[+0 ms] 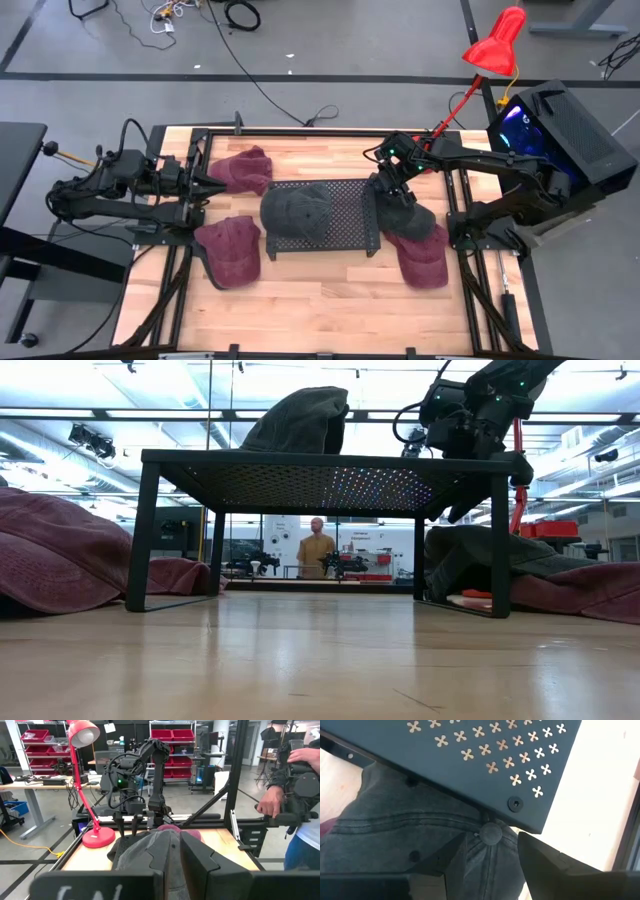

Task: Pick & Place hat
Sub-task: Stack the top black cap on top of the black cap on the shelf

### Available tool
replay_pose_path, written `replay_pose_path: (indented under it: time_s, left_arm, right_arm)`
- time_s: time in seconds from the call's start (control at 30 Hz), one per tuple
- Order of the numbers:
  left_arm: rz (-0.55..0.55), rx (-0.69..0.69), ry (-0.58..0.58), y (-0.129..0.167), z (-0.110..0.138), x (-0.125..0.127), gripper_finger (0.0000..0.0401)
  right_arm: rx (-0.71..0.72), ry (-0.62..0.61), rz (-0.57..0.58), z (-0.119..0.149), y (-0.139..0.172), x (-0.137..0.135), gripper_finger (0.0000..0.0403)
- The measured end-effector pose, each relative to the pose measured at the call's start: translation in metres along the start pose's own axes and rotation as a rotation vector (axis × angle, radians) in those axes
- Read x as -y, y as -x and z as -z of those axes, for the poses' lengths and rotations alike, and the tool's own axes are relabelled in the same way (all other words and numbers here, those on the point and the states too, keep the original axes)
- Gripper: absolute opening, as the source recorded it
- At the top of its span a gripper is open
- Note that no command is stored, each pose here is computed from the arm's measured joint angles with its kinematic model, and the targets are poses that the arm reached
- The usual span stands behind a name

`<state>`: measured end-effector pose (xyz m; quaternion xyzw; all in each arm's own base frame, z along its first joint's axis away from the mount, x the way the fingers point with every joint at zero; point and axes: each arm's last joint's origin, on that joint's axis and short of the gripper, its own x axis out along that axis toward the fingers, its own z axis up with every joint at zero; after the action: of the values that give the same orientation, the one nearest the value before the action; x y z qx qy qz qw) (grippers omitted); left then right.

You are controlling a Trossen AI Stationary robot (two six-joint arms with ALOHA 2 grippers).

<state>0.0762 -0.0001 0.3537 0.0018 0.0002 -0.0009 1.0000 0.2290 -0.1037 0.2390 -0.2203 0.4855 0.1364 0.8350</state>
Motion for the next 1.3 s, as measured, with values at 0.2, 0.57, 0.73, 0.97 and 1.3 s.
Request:
replay_pose_path:
  time_s: [0.2, 0.57, 0.73, 0.97, 1.3]
  left_arm:
    - [0.0, 0.0, 0.0, 0.0, 0.0, 0.0, 0.0048]
    - [0.0, -0.001, 0.0, -0.0001, 0.0, 0.0, 0.0048]
    - [0.0, 0.0, 0.0, 0.0, 0.0, 0.0, 0.0048]
    - [0.0, 0.0, 0.0, -0.0001, 0.0, 0.0, 0.0048]
    - [0.0, 0.0, 0.0, 0.0, 0.0, 0.0, 0.0048]
  right_arm:
    - [-0.001, -0.002, 0.0, 0.0002, 0.0001, 0.0001, 0.0178]
    - [-0.003, -0.008, 0.002, 0.0003, 0.0002, 0.0002, 0.0178]
    - [-0.003, -0.008, 0.002, 0.0003, 0.0002, 0.0002, 0.0178]
    - [-0.002, -0.009, 0.003, 0.0003, 0.0003, 0.0002, 0.0178]
    - [-0.002, -0.025, 0.002, 0.0003, 0.0003, 0.0001, 0.0178]
